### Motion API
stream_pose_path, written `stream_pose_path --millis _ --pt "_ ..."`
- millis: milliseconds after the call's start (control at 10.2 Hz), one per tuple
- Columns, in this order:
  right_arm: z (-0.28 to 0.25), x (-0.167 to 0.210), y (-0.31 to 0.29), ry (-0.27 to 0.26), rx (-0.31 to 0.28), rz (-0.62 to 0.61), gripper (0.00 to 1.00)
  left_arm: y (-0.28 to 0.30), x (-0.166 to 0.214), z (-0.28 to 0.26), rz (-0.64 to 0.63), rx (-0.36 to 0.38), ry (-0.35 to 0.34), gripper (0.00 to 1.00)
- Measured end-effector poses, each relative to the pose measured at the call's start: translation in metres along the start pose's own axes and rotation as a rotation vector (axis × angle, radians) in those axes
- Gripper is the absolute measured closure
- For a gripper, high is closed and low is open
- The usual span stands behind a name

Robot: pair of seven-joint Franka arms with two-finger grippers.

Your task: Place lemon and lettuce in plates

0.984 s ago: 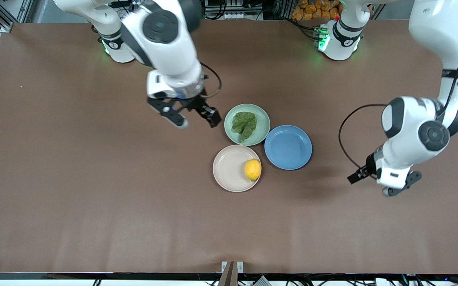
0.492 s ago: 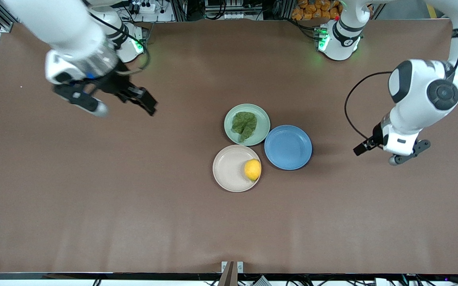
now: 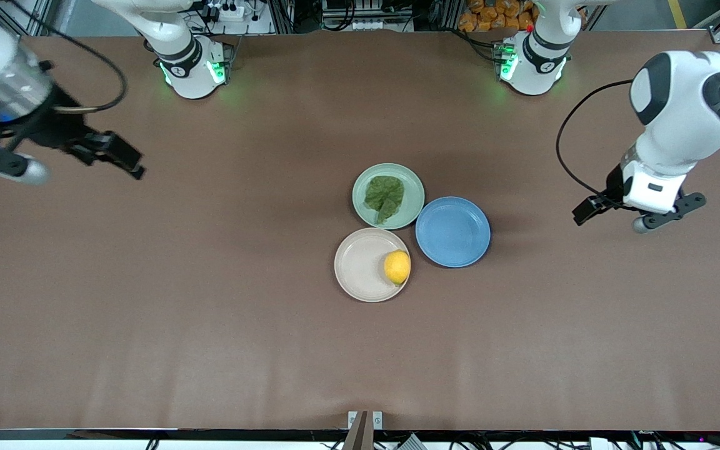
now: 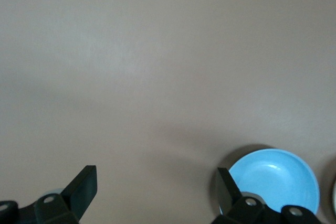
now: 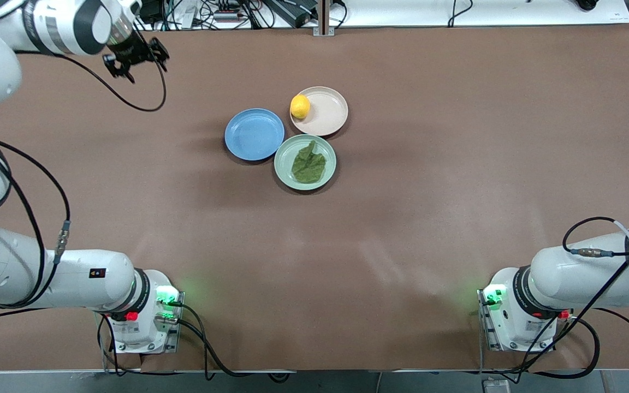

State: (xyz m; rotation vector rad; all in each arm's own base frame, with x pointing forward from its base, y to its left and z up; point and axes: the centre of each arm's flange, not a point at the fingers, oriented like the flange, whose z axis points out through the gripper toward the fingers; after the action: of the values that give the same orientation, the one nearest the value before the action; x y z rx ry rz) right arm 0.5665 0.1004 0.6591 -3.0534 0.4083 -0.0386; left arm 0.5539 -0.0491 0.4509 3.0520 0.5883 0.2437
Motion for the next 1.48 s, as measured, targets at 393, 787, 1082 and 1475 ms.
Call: stream_pose_path --millis 393,787,1082,1475 --pt "-0.002 0.021 0.066 -0.02 -0.021 -0.165 0.0 0.012 0.029 -0.11 0.161 0.0 0.009 0.0" --pt "0.016 0.029 0.115 -0.09 -0.037 -0.228 0.0 0.013 0.021 -0.192 0.262 -0.006 -0.074 0.0" --pt "0.015 0.023 0.128 -0.096 -0.04 -0.248 0.0 0.016 0.021 -0.217 0.3 -0.021 -0.051 0.0" --pt "0.018 0.015 0.12 -0.105 -0.044 -0.275 0.0 0.014 0.018 -0.218 0.391 -0.009 -0.077 0.0"
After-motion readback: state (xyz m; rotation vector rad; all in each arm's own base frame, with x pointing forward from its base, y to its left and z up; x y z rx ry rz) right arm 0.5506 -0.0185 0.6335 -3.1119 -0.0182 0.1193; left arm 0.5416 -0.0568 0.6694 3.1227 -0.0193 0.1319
